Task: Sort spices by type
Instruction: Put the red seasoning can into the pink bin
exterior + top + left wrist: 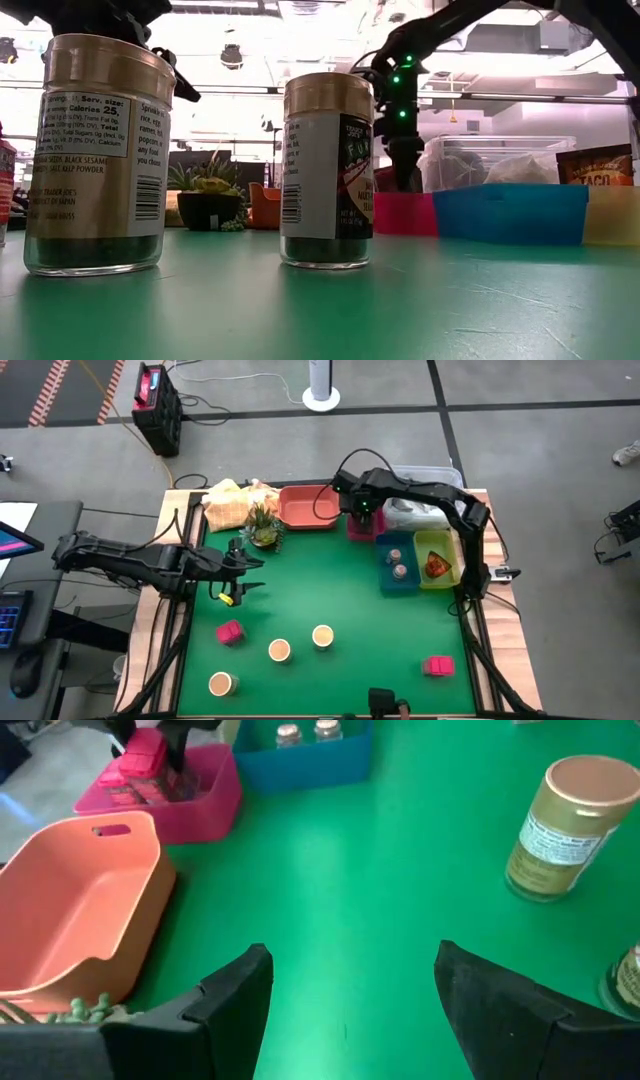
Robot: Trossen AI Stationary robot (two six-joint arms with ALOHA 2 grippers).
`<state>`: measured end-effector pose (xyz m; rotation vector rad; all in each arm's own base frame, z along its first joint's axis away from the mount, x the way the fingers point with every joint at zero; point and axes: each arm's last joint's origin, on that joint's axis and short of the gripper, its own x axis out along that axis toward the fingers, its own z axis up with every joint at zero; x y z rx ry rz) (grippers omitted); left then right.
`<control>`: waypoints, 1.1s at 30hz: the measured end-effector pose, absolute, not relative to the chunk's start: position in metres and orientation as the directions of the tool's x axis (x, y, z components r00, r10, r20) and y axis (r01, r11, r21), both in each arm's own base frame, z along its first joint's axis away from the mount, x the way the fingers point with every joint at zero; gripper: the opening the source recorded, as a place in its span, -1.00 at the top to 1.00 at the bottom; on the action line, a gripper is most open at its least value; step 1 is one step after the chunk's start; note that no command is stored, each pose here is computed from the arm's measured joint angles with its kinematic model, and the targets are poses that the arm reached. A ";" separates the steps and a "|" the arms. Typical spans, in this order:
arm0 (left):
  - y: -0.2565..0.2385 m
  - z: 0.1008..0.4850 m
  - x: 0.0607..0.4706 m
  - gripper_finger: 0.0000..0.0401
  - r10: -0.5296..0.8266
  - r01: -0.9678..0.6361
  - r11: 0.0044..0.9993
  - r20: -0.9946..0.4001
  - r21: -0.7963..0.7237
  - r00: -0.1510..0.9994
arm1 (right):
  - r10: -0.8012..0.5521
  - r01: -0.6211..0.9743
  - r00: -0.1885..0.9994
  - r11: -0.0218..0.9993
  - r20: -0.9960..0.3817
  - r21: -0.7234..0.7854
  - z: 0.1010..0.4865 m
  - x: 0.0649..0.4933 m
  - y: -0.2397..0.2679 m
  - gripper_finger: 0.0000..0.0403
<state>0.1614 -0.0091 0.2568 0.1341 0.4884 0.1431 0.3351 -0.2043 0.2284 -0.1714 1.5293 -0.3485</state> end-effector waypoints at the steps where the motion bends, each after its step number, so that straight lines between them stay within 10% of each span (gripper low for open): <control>1: -0.009 0.257 0.161 -0.32 0.169 -0.106 0.981 -0.457 0.160 0.873 | -0.326 0.119 0.003 0.939 -0.945 -0.323 0.228 0.335 -0.205 -0.28; 33: -0.011 0.284 0.159 -0.32 0.098 -0.133 0.991 -0.663 -0.002 0.742 | -0.407 0.167 0.000 0.901 -0.914 -0.401 0.262 0.342 -0.188 -0.47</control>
